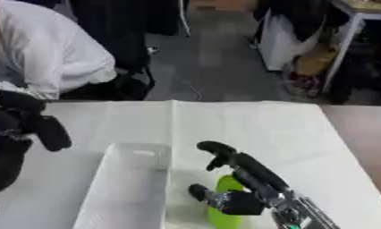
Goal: Pick up objects on the table and place them in the box.
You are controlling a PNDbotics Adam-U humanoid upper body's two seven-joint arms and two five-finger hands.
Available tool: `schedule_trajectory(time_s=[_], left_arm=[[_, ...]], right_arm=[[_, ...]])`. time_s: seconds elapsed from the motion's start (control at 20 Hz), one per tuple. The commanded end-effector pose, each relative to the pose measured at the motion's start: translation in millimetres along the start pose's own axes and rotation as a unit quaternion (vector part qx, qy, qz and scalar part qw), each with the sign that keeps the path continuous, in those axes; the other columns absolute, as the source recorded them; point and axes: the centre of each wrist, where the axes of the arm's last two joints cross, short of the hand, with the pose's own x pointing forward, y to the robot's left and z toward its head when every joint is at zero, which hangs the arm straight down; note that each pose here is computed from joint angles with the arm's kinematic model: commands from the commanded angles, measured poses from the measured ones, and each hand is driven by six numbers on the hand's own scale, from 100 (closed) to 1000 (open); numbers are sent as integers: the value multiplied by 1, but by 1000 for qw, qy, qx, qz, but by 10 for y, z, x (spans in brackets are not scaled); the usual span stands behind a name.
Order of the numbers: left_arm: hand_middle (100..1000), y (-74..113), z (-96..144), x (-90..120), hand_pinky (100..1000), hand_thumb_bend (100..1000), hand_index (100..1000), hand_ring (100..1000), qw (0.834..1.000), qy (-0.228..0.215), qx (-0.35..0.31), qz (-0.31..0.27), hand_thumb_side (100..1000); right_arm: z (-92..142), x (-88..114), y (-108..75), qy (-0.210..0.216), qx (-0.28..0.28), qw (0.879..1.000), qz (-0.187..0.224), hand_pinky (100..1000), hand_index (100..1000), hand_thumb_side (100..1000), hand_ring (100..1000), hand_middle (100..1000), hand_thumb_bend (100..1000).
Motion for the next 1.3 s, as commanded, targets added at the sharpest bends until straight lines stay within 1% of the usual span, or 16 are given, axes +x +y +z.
schedule_trajectory(time_s=[0.05, 0.3, 0.4, 0.5, 0.55, 0.6, 0.7, 0.8, 0.95, 1.05, 1.1, 1.15, 1.2, 1.3], left_arm=[[771, 20, -85, 47, 537, 192, 781, 519, 1000, -18, -6, -4, 897], [771, 21, -87, 47, 537, 192, 781, 519, 1000, -18, -6, -3, 897], [771, 22, -88, 48, 537, 193, 781, 519, 1000, -19, -6, -3, 897], [771, 22, -87, 48, 537, 192, 781, 519, 1000, -19, -6, -3, 898], [771, 21, -87, 47, 537, 192, 781, 519, 1000, -19, -6, -3, 898], [771, 21, -87, 47, 537, 192, 781, 519, 1000, -19, -6, -3, 898], [771, 20, -88, 47, 537, 192, 781, 519, 1000, -19, -6, -3, 898], [770, 20, -87, 47, 537, 192, 781, 519, 1000, -19, -6, -3, 899], [770, 19, -86, 46, 537, 192, 781, 519, 1000, -19, -6, -4, 899], [770, 18, -86, 46, 537, 192, 781, 519, 1000, -19, -6, -4, 899], [770, 18, -85, 46, 537, 192, 781, 519, 1000, -19, -6, -4, 899], [770, 18, -85, 46, 537, 192, 781, 519, 1000, -19, -6, -4, 899], [770, 18, -84, 46, 537, 192, 781, 519, 1000, -18, -6, -4, 899], [770, 18, -82, 46, 537, 192, 781, 519, 1000, -18, -6, -4, 899]], right_arm=[[-39, 27, -76, -7, 0, 1000, 2, 766, 1000, 800, 687, 983, 460], [-43, -28, -46, 4, 14, 1000, -7, 754, 1000, 786, 674, 983, 451], [-43, -52, -43, 5, 5, 1000, -11, 748, 1000, 771, 662, 967, 456], [-44, -82, -42, 6, -10, 1000, -17, 723, 1000, 755, 634, 938, 448], [-44, -109, -28, 9, -18, 999, -26, 709, 1000, 773, 620, 932, 437], [-46, -145, -1, 17, -25, 999, -45, 705, 1000, 768, 613, 927, 434], [-52, -212, 52, 32, -38, 995, -89, 688, 1000, 792, 589, 925, 437], [-50, -273, 86, 48, -49, 989, -132, 708, 1000, 801, 593, 939, 448], [-45, -339, 103, 63, -69, 981, -171, 731, 1000, 796, 594, 946, 450], [-38, -367, 107, 68, -82, 977, -182, 732, 1000, 786, 595, 946, 445], [-33, -376, 104, 70, -88, 977, -183, 692, 1000, 781, 597, 948, 441], [-28, -382, 104, 71, -92, 977, -181, 683, 1000, 782, 598, 948, 440], [-24, -386, 101, 71, -95, 977, -179, 646, 1000, 777, 597, 947, 435], [-11, -395, 96, 73, -97, 978, -171, 638, 1000, 778, 598, 949, 432]])
